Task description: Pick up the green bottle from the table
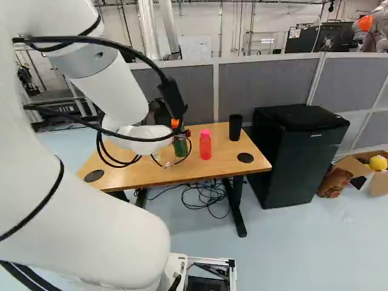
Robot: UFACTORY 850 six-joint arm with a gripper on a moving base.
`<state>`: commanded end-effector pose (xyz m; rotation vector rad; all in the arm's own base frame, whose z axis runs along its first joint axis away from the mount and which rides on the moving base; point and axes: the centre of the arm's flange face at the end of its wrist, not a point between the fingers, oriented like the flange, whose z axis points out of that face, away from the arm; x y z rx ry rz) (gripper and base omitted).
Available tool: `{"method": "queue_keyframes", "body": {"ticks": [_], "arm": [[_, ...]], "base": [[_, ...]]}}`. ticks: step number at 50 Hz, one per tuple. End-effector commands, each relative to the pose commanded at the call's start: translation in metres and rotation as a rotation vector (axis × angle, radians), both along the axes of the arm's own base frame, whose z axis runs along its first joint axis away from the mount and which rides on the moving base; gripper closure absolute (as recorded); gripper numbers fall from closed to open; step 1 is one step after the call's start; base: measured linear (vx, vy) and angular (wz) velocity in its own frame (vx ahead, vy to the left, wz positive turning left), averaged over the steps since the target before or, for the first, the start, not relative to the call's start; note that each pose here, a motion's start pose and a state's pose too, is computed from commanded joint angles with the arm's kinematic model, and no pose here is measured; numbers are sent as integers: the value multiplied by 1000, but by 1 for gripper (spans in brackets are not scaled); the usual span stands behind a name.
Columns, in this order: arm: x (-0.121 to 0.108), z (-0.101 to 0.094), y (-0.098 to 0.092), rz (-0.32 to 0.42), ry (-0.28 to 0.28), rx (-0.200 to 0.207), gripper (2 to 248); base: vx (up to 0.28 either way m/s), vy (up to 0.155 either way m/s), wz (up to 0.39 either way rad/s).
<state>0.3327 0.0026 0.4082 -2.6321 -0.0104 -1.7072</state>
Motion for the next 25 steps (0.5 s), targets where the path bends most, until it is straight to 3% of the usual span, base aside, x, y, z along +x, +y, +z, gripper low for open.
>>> {"method": "queue_keyframes", "body": {"ticks": [25], "arm": [[-38,-27,-2,-5,-55,0,133]], "base": [[0,0,0]]}}
